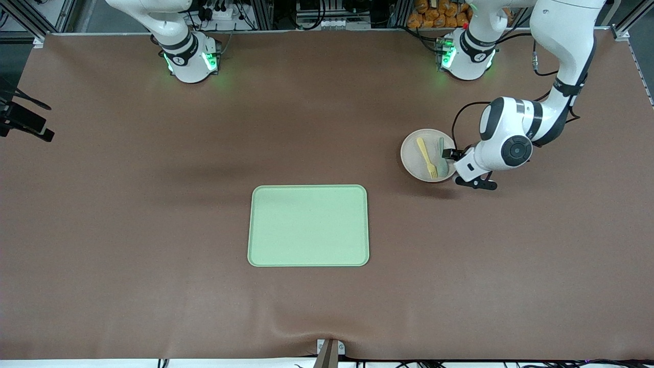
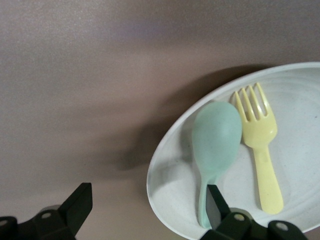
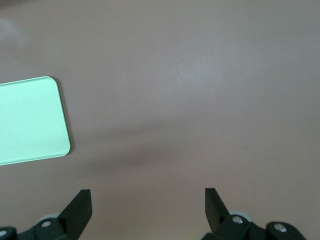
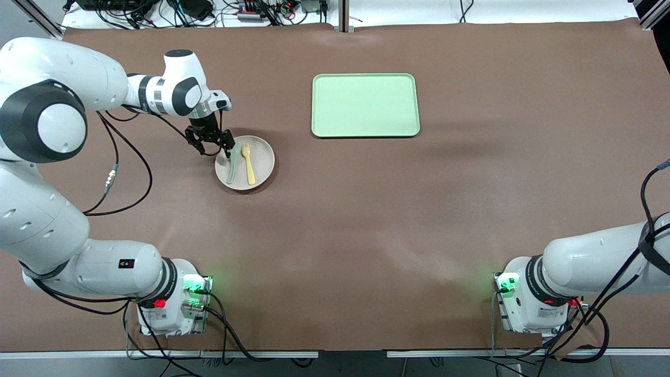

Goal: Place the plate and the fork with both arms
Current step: 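Lower the left gripper and close it on the plate rim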

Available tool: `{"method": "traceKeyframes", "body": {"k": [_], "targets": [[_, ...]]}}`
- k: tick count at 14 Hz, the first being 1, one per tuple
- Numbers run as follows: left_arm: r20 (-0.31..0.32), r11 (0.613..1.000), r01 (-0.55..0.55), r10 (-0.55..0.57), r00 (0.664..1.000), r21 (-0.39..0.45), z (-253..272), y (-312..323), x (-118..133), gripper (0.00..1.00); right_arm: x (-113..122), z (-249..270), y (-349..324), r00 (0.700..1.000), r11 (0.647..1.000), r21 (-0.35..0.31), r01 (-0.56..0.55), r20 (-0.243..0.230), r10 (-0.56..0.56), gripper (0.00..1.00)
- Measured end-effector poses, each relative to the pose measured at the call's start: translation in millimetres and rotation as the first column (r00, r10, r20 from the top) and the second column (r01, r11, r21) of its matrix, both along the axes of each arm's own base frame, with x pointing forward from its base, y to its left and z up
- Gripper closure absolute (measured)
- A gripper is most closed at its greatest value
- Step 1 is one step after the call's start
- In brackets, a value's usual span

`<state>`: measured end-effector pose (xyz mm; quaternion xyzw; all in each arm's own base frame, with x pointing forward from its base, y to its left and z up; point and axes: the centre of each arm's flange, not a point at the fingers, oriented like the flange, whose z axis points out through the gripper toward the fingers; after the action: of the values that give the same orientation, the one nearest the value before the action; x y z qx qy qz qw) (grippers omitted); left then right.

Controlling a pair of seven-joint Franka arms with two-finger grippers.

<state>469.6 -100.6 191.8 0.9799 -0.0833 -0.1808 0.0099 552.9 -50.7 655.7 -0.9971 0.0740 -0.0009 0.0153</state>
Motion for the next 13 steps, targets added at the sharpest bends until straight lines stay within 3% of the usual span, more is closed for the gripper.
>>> {"method": "traceKeyframes", "body": {"k": [9,11,13], "targets": [[-0.035,1.000,0.001,-0.001,0.999,0.003,-14.2,1.0,-9.2,0.00,-1.0,-0.3,-5.5,1.000,1.000,0.009,0.011,-0.003,-0.011,0.00],[-0.043,1.000,0.001,-0.001,0.999,0.003,-17.8,0.9,-10.5,0.06,-1.0,-0.4,-5.5,1.000,1.000,0.010,0.011,-0.003,-0.011,0.00],[-0.046,1.000,0.002,-0.002,0.999,0.003,-20.1,0.4,-10.9,0.26,-1.1,-0.4,-5.3,1.000,1.000,0.010,0.011,-0.004,-0.011,0.00]]}}
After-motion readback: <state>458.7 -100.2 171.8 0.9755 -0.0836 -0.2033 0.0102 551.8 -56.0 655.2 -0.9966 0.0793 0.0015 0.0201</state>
